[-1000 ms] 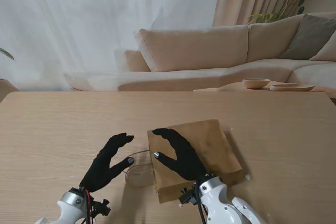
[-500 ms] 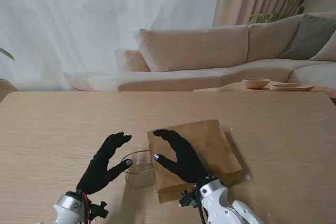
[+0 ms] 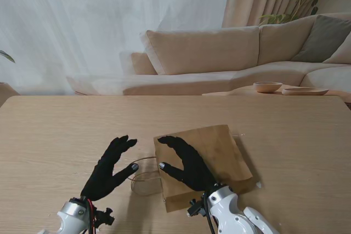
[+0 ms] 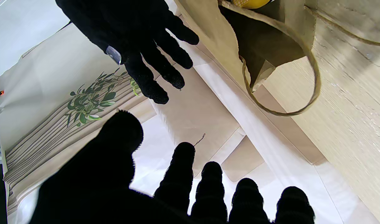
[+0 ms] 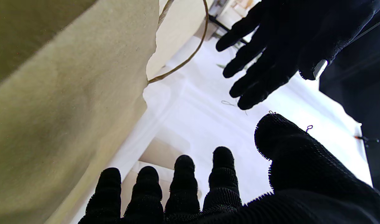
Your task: Bag the shoes
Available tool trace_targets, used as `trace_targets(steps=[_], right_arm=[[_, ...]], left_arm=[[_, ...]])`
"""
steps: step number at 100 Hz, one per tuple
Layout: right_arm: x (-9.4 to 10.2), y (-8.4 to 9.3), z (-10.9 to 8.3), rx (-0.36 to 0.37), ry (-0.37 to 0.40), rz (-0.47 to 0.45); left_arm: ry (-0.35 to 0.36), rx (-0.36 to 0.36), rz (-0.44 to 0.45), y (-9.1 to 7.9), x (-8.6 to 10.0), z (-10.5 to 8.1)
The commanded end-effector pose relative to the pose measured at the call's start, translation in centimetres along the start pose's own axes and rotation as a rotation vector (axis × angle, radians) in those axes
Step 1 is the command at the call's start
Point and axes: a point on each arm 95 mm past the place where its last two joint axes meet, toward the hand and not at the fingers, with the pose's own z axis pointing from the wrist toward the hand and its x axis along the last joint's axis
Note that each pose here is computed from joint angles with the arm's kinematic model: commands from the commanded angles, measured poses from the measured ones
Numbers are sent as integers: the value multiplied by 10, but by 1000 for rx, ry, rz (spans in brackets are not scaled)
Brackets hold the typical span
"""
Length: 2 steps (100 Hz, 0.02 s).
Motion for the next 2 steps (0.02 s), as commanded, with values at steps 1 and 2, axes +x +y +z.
trace_targets(steps=[1, 2], right_arm=[[3, -4, -1, 9, -1, 8], [3, -4, -1, 8, -1, 8]], left_arm=[[-5, -19, -11, 4, 1, -1], [-6, -20, -12, 4, 1, -1]])
